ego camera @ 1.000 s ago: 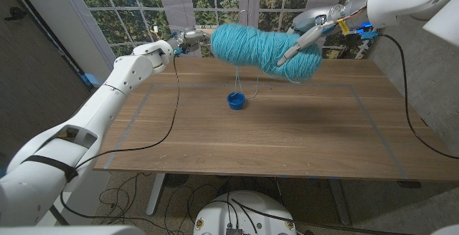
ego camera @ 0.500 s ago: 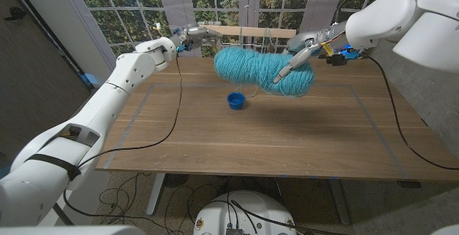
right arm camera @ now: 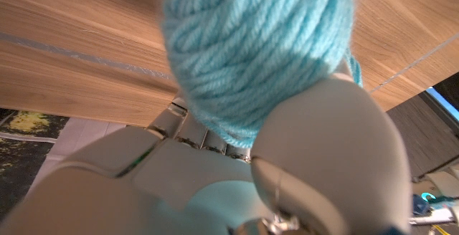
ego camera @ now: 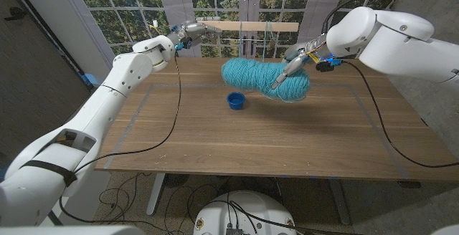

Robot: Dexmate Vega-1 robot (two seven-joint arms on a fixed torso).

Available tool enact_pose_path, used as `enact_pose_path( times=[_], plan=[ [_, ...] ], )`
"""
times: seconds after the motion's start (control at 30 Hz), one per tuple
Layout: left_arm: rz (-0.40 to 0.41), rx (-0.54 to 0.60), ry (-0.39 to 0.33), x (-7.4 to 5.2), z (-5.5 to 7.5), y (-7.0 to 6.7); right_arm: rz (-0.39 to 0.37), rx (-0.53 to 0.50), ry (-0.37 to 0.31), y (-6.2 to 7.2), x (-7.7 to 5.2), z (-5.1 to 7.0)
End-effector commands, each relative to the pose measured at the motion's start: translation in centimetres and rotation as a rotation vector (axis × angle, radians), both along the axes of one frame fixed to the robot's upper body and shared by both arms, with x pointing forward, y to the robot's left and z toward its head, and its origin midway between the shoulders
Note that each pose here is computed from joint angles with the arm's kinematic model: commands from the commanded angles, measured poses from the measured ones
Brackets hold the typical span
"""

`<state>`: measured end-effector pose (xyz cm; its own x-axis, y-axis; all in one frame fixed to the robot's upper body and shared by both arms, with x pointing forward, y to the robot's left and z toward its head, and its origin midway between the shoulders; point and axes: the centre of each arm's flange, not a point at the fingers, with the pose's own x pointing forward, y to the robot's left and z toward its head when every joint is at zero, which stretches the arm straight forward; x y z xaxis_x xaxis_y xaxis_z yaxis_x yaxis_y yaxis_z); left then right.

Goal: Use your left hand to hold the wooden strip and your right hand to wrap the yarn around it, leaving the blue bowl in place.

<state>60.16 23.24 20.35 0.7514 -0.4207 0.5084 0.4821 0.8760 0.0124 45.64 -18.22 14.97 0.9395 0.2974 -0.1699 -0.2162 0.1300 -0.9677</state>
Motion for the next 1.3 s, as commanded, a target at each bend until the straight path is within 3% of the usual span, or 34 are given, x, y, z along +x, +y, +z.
enact_pose_path(
  times=[0.03, 0.53, 1.1, 1.3],
  plan=[
    [-0.004, -0.014, -0.034, -1.7, 0.5, 0.0, -0.071, 0.027, 0.017, -0.7, 3.0, -0.7],
    [-0.032, -0.034, -0.062, -3.1, 0.6, 0.5, -0.212, 0.195, -0.082, -5.0, 8.3, -1.5],
    [-0.02, -0.056, -0.053, -3.7, -0.7, 2.1, -0.41, 0.197, -0.27, -7.0, 12.4, -0.8],
    [-0.017, -0.053, -0.041, -3.7, -1.3, 2.7, -0.459, 0.191, -0.382, -7.3, 13.5, 0.0]
  ],
)
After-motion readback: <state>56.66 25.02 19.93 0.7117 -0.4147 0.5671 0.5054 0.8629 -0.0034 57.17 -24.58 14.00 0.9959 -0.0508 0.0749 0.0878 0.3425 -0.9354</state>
